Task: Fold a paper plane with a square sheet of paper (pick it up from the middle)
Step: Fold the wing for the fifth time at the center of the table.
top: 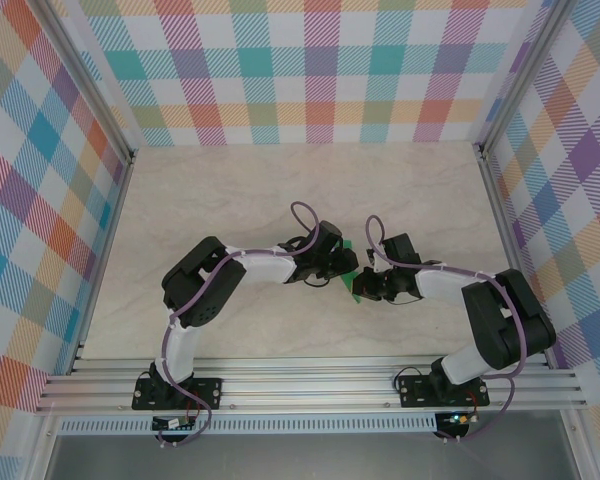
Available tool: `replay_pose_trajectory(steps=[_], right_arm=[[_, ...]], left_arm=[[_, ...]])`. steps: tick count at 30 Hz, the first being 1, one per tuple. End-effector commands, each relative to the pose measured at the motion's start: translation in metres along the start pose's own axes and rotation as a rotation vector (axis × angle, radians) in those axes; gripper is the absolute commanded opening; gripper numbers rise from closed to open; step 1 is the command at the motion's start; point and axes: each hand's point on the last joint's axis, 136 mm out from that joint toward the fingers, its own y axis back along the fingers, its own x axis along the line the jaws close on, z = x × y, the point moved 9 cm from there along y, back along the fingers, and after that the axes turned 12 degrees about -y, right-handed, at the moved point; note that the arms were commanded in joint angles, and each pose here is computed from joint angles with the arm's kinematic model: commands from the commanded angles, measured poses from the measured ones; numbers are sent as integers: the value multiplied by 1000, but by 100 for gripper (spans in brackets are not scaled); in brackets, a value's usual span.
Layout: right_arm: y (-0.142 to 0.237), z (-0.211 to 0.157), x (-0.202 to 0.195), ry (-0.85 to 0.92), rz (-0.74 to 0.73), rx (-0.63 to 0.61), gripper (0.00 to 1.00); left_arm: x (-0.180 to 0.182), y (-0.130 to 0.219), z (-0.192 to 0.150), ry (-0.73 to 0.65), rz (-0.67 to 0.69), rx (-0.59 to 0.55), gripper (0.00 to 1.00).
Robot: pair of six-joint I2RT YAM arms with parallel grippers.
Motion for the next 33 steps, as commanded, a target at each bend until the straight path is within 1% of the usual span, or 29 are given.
replay_pose_trajectory(steps=[1, 7, 12, 15, 18, 19, 23, 26, 30, 33], right_arm=[[-3, 0, -14, -56, -77, 7, 7], [-12, -4, -31, -163, -119, 65, 7], [-17, -7, -35, -215, -129, 100, 6], [-16, -6, -35, -214, -117, 101, 5], [-17, -5, -33, -201, -104, 116, 5], [-18, -4, -33, -197, -105, 118, 5], [-21, 0, -30, -178, -94, 132, 5], [-24, 4, -29, -170, -91, 138, 5], [-27, 8, -27, -155, -71, 150, 5], [-29, 9, -26, -146, -58, 160, 4]], left_arm=[[5, -5, 1, -9, 27, 25, 38], [4, -6, 3, -16, 22, 25, 39], [-7, 4, 13, -36, -18, 11, 41], [-13, 19, 24, -36, -48, -16, 45], [-18, 38, 33, -51, -64, -52, 54], [-20, 44, 35, -60, -67, -56, 56], [-24, 61, 31, -84, -112, -64, 61], [-20, 64, 23, -85, -133, -48, 61], [-16, 55, 8, -89, -167, 0, 59], [-11, 43, 1, -83, -142, 23, 55]])
